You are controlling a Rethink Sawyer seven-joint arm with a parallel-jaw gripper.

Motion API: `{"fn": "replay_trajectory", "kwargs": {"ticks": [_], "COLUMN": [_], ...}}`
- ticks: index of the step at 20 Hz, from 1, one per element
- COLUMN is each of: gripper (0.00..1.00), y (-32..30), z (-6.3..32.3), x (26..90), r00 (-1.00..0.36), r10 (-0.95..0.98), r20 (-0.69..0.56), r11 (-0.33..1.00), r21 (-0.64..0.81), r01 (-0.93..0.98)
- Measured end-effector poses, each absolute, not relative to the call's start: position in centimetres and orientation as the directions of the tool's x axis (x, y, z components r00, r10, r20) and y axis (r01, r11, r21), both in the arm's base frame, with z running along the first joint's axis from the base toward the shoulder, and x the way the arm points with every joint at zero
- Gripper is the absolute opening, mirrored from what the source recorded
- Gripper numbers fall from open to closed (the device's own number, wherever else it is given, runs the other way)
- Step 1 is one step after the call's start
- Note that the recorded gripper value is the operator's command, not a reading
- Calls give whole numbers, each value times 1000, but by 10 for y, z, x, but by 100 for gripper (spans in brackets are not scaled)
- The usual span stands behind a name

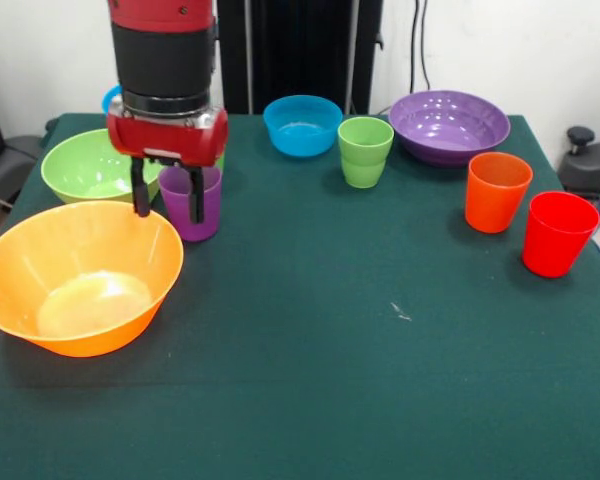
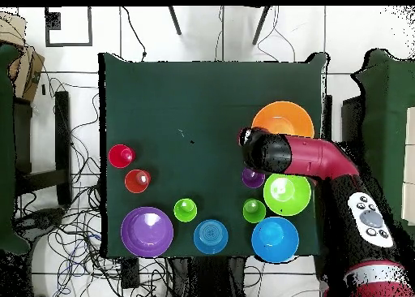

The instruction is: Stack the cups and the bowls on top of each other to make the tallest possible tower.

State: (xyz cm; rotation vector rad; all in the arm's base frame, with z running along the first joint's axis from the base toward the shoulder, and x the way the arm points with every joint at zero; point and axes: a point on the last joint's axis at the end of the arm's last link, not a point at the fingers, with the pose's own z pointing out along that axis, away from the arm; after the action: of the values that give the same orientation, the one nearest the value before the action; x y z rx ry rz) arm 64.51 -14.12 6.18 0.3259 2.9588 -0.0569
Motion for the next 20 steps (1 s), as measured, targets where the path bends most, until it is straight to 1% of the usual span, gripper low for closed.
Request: {"fn": "replay_trajectory", "kwargs": {"ticks": [2,6,11,14,15,20], "gripper": [100,100,100,100,100,100], "y": [-136,-106,-37,-17,-1,22], "z": [58,54,64,69,73,83], "x": [642,645,668,676,683,696], "r00": [-966,-976,-977,-975,-972,-962], "r10": [204,164,129,129,135,166], "r20": [-156,-146,-171,-182,-194,-217], "r11": [977,983,989,989,988,984], "r21": [-28,-53,-56,-52,-47,-29], "r01": [211,174,140,141,147,177]}}
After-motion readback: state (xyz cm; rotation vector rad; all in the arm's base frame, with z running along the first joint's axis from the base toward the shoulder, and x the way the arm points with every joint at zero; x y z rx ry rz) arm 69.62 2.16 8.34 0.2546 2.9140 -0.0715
